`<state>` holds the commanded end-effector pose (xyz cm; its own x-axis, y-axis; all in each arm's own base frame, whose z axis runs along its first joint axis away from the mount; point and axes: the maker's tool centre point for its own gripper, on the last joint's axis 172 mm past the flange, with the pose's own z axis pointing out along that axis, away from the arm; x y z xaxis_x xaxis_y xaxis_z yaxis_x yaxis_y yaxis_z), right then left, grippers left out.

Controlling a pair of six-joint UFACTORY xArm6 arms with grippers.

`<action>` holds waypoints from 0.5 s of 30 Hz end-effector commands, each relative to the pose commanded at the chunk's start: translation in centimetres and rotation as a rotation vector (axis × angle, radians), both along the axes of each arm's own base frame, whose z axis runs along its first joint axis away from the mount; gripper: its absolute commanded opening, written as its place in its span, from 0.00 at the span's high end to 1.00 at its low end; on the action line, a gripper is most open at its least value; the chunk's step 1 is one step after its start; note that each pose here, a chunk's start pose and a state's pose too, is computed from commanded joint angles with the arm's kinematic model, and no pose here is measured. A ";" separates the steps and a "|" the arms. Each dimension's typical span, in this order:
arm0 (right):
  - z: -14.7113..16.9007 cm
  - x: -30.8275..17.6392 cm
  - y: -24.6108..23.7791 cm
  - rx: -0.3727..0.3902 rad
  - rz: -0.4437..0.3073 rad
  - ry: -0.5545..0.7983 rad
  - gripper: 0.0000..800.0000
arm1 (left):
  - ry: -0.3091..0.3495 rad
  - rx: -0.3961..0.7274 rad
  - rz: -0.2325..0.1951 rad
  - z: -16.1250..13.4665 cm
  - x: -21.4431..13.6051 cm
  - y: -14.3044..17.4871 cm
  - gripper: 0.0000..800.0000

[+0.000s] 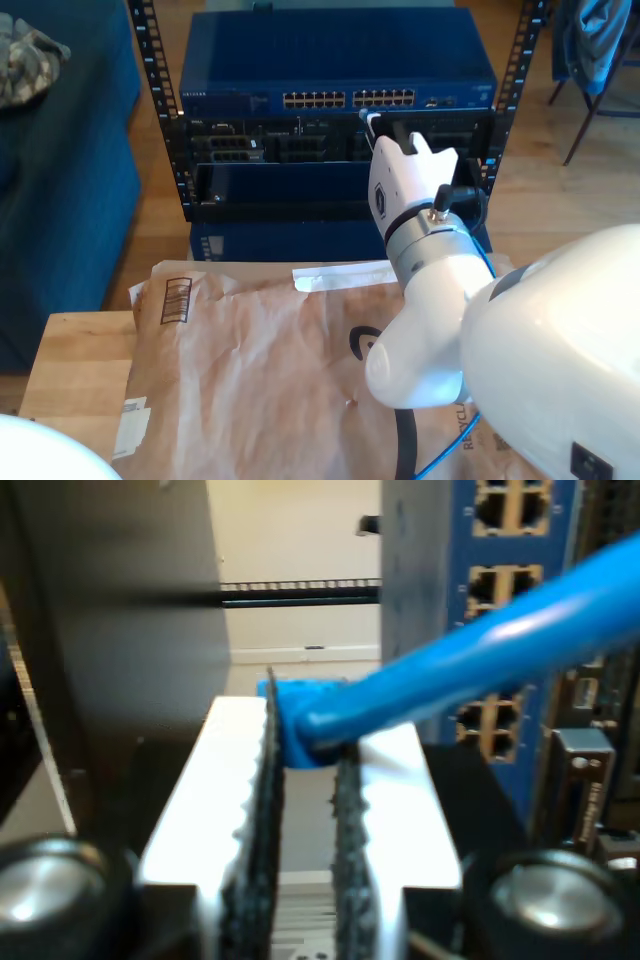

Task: Grab the cable and plug it in

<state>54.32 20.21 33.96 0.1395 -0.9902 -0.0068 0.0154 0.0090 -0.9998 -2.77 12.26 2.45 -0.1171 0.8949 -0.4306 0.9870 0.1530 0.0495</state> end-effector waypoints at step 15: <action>1.2 -1.0 -1.1 0.007 -0.039 -0.097 1.00 | 0.000 -0.001 0.000 0.0 0.0 0.0 0.00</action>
